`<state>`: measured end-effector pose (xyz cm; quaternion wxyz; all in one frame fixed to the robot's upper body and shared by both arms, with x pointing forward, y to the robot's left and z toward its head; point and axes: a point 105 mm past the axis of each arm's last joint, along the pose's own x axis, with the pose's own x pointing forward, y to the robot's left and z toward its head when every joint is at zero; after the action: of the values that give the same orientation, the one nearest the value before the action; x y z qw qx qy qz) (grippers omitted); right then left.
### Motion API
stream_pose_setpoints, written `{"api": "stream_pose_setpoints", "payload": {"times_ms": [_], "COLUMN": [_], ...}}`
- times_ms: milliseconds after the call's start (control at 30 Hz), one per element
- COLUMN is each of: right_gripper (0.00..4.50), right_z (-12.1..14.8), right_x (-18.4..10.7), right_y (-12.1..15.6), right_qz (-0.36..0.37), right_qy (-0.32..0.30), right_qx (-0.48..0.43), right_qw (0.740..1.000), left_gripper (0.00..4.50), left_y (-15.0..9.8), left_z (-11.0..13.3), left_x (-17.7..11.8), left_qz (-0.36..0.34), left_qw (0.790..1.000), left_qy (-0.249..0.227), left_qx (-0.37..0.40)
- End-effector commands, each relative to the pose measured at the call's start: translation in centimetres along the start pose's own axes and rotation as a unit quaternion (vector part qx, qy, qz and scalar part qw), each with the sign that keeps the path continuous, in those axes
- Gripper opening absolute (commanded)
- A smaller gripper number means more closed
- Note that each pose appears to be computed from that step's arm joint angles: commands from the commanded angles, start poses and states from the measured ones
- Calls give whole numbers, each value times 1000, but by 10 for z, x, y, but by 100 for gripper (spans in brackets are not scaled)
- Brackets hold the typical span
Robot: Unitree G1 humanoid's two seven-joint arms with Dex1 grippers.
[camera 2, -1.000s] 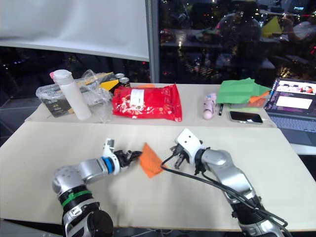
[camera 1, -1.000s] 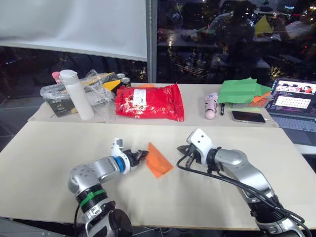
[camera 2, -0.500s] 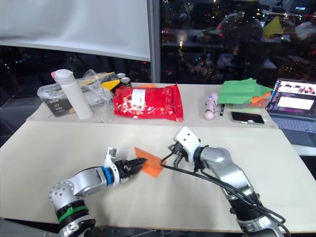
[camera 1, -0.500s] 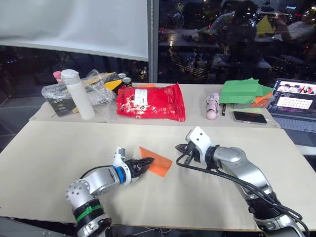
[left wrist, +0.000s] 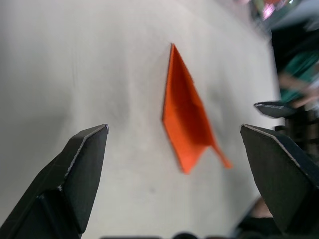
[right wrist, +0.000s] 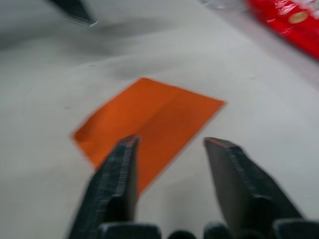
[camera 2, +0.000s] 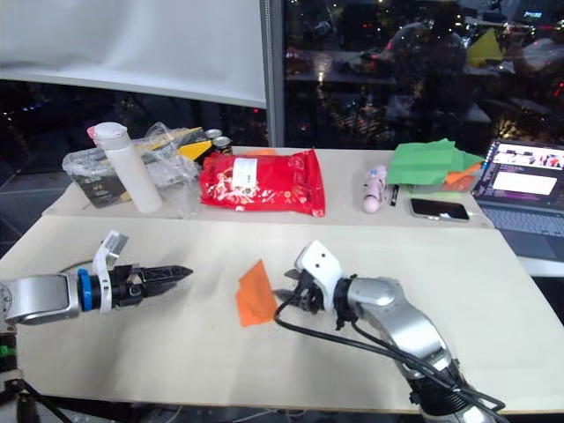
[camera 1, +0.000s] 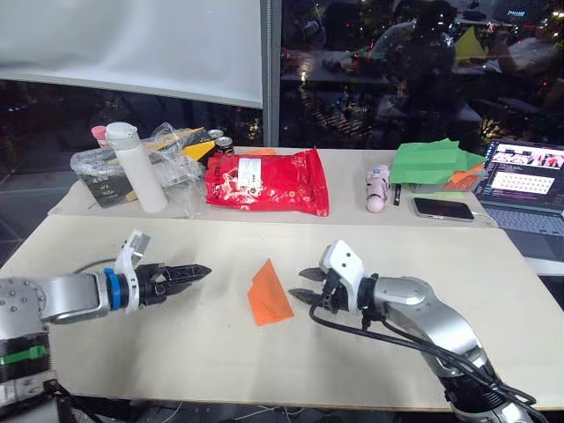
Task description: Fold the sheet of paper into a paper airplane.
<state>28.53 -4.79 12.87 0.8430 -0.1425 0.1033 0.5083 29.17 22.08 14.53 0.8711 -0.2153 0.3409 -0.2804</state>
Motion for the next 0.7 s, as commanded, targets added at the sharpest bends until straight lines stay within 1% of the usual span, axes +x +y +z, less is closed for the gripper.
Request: {"api": "stream_pose_setpoints", "payload": {"times_ms": [33,67,100,133,233,367,467,533,633,700], "right_gripper": [391,429,447,447,447,447,447,393,293,227], "right_z": [18,20,21,22,22,21,21,22,20,19], "right_x": [9,12,14,17,23,35,40,41,43,43], "right_y": [14,17,19,20,26,28,29,32,37,38], "right_qz": [3,3,1,-1,1,-23,-42,-50,-59,-63], "right_qy": [-13,-10,-6,-2,12,27,36,35,40,44], "right_qx": [12,17,18,26,42,45,38,41,41,38], "right_qw": [1000,1000,1000,1000,999,998,998,997,997,996], "left_gripper": [450,450,450,450,450,450,450,450,450,450], "left_y": [0,1,2,1,-2,-6,-11,-14,-14,-15], "left_z": [-3,-9,-14,-17,-18,-9,-7,-5,5,8], "left_x": [11,13,15,17,21,26,25,23,19,18], "left_qz": [4,-8,-20,-36,-72,-96,-116,-129,-133,-138], "left_qw": [977,964,949,936,923,917,910,906,907,907], "left_qy": [18,32,45,50,53,40,48,50,43,43], "left_qx": [214,263,311,347,374,385,395,399,397,395]}}
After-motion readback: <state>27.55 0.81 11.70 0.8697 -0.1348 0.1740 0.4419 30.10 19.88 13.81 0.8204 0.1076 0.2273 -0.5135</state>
